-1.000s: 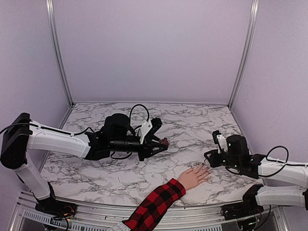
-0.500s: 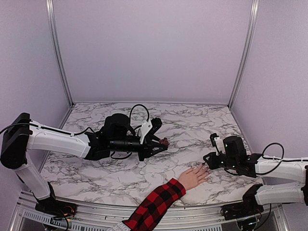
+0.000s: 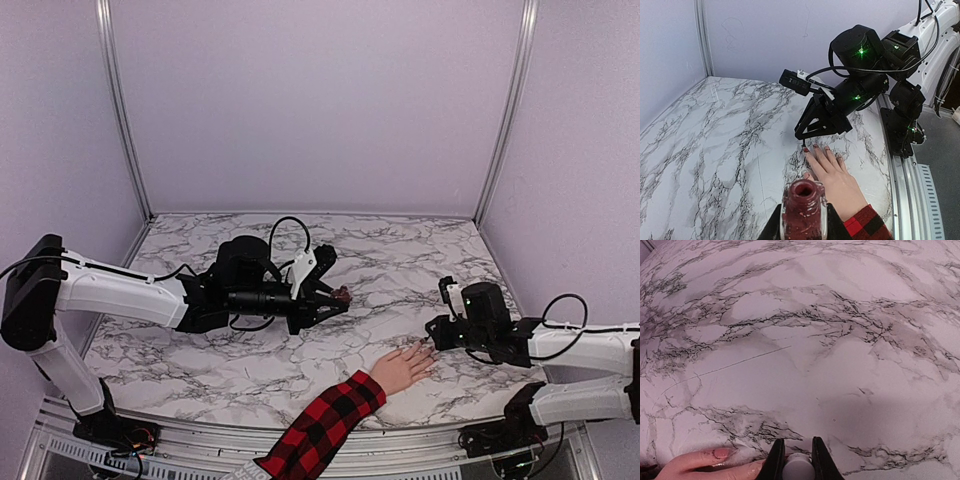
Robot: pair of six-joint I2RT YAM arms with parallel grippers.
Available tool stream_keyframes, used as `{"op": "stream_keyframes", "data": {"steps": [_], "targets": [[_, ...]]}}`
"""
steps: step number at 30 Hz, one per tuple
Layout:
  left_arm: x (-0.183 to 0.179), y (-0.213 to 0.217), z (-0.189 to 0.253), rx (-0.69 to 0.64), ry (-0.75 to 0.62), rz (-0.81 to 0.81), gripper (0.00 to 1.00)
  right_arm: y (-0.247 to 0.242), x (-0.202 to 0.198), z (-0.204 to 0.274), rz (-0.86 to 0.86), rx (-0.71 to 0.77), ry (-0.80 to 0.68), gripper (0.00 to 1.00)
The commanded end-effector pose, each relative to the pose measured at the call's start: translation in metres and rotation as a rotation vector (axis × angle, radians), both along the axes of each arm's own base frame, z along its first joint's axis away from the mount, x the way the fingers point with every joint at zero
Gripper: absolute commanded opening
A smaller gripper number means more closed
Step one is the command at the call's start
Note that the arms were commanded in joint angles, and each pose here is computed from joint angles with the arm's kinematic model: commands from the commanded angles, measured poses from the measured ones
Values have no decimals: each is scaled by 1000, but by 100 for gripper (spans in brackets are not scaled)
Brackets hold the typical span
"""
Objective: Paint the nails
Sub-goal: Paint the hand on the nail.
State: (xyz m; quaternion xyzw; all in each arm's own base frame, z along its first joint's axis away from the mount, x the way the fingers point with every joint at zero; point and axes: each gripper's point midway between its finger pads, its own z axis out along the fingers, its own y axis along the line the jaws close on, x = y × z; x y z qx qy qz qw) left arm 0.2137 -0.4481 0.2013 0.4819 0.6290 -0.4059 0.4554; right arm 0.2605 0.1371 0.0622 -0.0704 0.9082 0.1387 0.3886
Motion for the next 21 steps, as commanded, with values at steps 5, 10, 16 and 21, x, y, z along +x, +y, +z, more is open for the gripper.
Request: {"op": "stream_keyframes", "data": {"steps": [5, 10, 16, 21], "targets": [[3, -1, 21, -56, -34, -1, 0, -5, 9, 13, -57, 4, -23, 0], [3, -1, 20, -54, -31, -1, 0, -5, 8, 24, -42, 21, -64, 0], [3, 0, 20, -55, -32, -1, 0, -4, 3, 33, -21, 49, -113, 0], [3, -1, 19, -54, -31, -2, 0, 10, 4, 32, 52, 65, -103, 0]]}}
